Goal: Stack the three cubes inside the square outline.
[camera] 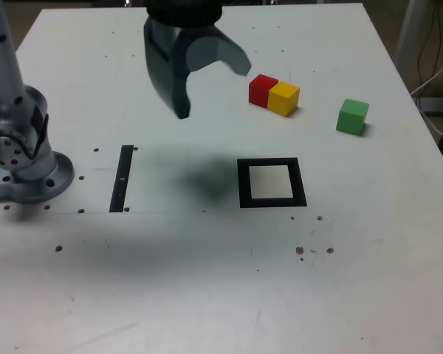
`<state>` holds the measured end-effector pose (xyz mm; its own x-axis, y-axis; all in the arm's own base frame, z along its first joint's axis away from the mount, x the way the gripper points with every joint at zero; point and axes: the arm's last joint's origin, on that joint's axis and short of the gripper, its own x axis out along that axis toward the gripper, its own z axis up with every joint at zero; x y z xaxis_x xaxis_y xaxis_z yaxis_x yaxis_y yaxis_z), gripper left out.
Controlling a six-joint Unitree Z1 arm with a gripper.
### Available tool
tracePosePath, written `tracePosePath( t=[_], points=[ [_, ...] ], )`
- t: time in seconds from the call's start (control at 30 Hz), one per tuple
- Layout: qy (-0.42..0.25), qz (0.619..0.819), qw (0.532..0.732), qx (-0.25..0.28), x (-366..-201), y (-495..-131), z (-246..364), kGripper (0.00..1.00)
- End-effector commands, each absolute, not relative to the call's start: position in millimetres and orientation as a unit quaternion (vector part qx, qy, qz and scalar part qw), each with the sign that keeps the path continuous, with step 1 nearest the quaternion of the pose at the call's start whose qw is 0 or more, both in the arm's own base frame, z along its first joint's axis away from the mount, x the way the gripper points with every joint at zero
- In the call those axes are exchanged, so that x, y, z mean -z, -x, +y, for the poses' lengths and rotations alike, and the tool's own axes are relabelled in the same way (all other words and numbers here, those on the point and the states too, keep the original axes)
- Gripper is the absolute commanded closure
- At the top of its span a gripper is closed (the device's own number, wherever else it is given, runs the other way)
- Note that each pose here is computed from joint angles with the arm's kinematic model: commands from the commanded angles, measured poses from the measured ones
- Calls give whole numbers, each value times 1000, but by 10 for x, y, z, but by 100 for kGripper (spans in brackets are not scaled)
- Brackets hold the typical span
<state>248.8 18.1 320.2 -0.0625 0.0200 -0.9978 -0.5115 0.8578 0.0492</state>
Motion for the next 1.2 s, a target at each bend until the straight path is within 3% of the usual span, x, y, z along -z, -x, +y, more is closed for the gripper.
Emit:
tracePosePath(
  t=[0.0,0.17,0.53,0.83,1.17],
  points=[
    [185,692,665,-211,-3190,-2529,261,0],
    [203,695,652,-224,-3097,-2654,462,0],
    [236,676,650,-256,-3050,-2939,942,0],
    [270,684,617,-278,-2872,-3058,1324,1],
    [293,701,588,-278,-2557,-3296,1530,2]
  ],
)
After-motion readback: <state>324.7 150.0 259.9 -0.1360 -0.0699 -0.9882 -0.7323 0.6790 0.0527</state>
